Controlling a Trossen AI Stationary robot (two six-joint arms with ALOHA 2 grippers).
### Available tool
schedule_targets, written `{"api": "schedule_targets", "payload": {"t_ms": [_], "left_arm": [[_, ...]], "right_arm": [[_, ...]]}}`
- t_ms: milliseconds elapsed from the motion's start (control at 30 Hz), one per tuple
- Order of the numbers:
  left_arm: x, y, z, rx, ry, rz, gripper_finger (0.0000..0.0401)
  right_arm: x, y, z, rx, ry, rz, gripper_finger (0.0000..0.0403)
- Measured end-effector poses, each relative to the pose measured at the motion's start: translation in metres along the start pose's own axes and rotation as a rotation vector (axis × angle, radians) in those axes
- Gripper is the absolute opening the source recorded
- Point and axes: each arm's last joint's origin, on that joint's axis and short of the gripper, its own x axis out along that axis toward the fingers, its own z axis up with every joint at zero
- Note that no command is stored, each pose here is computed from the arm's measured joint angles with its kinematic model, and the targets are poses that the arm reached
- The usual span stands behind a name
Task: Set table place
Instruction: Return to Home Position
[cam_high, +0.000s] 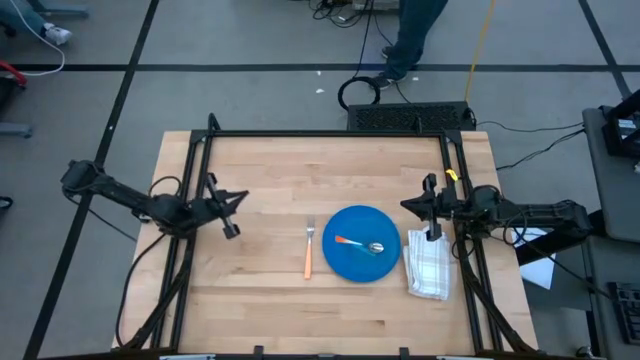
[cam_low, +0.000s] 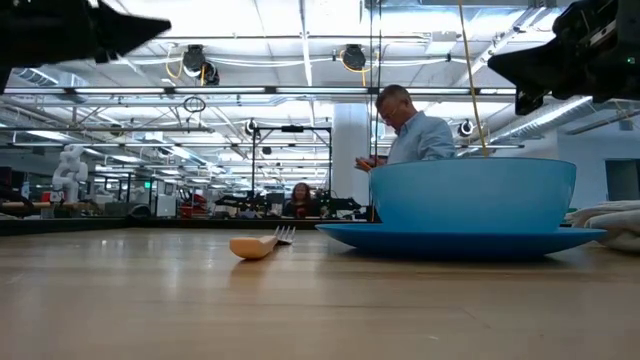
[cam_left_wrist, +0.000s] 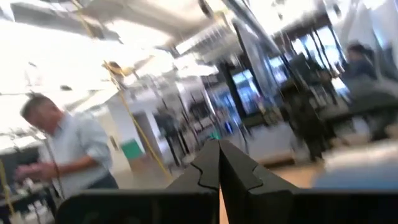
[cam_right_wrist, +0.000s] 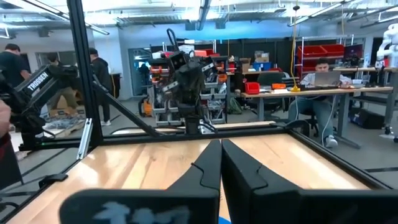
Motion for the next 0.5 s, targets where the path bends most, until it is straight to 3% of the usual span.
{"api": "schedule_targets", "payload": {"t_ms": [133, 500], "left_arm": [[-0.004, 0.009, 0.012, 0.010, -0.085, 0.055, 0.0018], [-0.023, 0.020, 0.029, 0.011, -0.130, 0.107, 0.0032]], "right_arm": [[0.000, 0.001, 0.001, -0.022, -0.010, 0.014, 0.0000], [-0.003, 0.005, 0.006, -0.046, -0.067, 0.049, 0.0000]]}}
